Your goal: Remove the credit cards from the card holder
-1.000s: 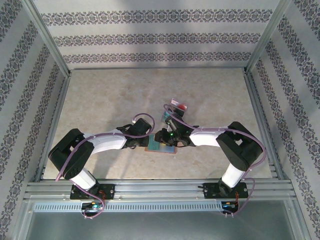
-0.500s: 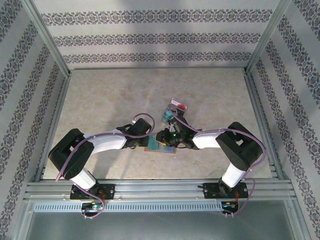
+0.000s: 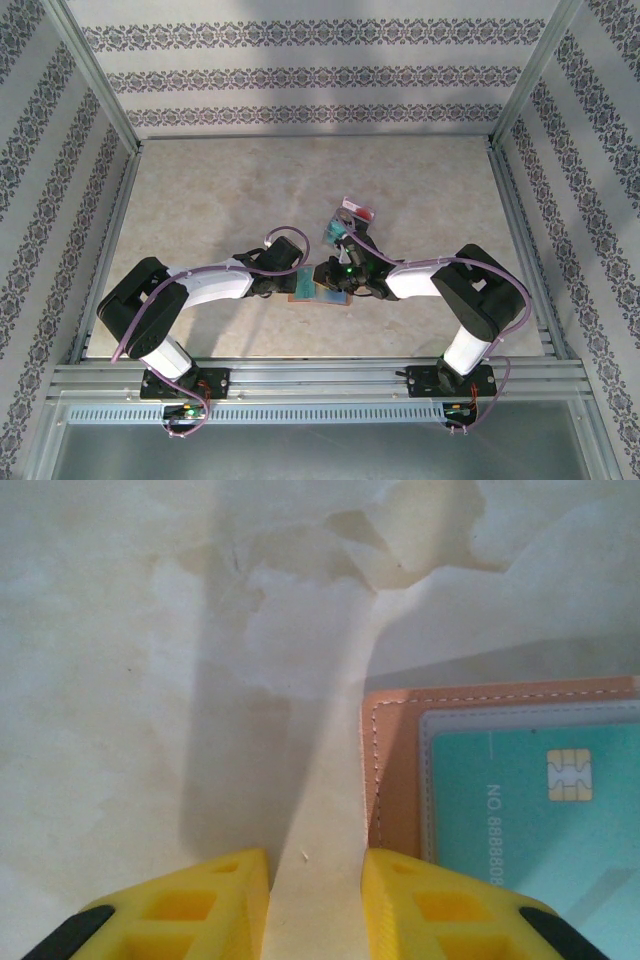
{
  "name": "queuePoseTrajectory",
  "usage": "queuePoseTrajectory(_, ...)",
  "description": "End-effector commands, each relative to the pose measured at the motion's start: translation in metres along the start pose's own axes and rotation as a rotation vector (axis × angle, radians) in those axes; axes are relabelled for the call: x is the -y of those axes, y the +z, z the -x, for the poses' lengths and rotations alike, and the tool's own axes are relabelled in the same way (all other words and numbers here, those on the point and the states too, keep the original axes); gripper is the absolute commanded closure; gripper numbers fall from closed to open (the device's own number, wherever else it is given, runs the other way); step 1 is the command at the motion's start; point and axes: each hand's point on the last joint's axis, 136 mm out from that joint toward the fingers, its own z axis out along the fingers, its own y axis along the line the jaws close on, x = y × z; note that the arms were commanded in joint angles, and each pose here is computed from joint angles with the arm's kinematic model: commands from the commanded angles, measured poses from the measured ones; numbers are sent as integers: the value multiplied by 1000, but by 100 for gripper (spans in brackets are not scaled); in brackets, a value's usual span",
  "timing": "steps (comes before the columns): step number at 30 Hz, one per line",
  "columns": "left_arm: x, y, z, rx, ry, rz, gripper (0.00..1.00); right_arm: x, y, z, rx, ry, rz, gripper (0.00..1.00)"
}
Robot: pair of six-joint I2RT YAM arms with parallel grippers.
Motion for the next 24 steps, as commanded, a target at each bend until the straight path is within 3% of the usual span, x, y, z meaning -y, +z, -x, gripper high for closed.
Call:
queuePoseTrajectory(1,20,9,-22,-96,-4,-90,69,-14,-5,1,1,-23,63,90)
queuePoseTrajectory(24,25,-8,1,-27,-5,-89,69,3,-21,8,30,-11,13,93)
